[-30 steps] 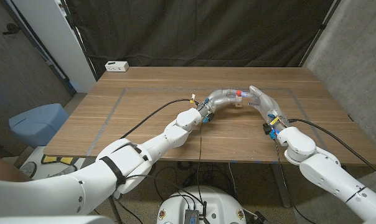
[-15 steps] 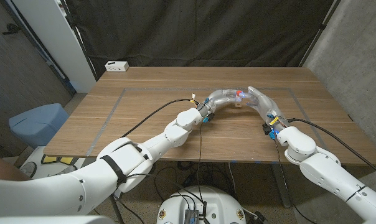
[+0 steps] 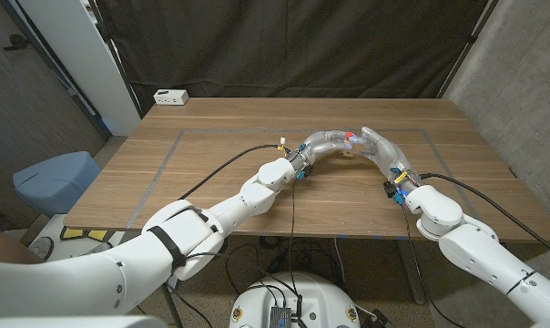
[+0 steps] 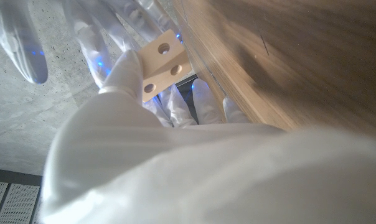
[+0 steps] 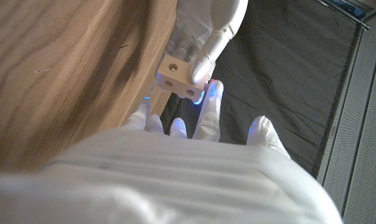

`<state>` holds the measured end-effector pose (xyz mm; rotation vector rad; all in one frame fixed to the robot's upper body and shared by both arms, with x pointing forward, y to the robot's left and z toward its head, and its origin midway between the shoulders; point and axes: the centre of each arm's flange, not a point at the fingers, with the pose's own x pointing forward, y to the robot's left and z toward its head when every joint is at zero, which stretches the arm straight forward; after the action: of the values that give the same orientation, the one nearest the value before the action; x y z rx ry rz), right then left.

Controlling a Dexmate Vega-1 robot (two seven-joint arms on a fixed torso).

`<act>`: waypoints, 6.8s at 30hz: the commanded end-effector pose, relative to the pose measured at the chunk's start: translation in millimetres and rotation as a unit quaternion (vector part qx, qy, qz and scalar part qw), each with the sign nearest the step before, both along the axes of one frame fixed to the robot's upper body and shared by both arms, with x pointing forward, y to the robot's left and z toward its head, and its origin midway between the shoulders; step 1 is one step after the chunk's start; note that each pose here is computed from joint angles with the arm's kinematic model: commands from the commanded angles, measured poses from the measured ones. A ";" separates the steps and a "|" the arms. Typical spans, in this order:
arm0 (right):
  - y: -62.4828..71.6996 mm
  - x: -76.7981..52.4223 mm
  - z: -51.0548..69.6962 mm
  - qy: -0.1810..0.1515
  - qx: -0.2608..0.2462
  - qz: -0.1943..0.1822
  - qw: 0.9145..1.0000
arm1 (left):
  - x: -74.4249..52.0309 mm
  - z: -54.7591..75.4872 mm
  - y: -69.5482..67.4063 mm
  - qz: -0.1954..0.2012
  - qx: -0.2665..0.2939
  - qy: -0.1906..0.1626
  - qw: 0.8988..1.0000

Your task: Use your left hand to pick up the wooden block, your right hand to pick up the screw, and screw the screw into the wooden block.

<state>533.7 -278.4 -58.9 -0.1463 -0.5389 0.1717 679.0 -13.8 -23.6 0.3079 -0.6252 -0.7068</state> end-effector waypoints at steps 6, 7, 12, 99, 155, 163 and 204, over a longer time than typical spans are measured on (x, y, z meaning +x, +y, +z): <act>-9.4 -2.6 1.3 -0.003 0.015 -0.021 1.000 | 1.9 2.0 -1.9 -0.001 0.003 0.001 1.000; -10.2 -2.8 1.4 -0.003 0.016 -0.022 1.000 | 2.1 2.1 -2.0 -0.001 0.004 0.001 1.000; -12.7 -2.5 2.0 -0.004 0.018 -0.029 0.999 | 2.6 2.6 -3.4 -0.002 0.006 0.002 1.000; -4.2 10.7 11.9 0.006 -0.020 0.014 1.000 | -1.8 -0.2 -2.8 -0.004 0.007 -0.001 1.000; -6.7 14.8 12.6 0.010 -0.014 0.014 1.000 | -2.5 -0.7 -3.2 -0.004 0.006 0.000 1.000; -6.8 15.4 11.3 0.011 -0.013 0.012 1.000 | -1.0 -0.4 -3.4 -0.004 0.008 0.002 1.000; -6.0 15.8 7.5 0.016 0.000 0.000 1.000 | 2.9 -1.7 -1.5 -0.001 0.006 0.009 1.000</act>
<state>550.7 -283.9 -50.7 -0.1486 -0.5074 0.1881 680.6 -14.9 -25.5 0.3138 -0.6092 -0.7145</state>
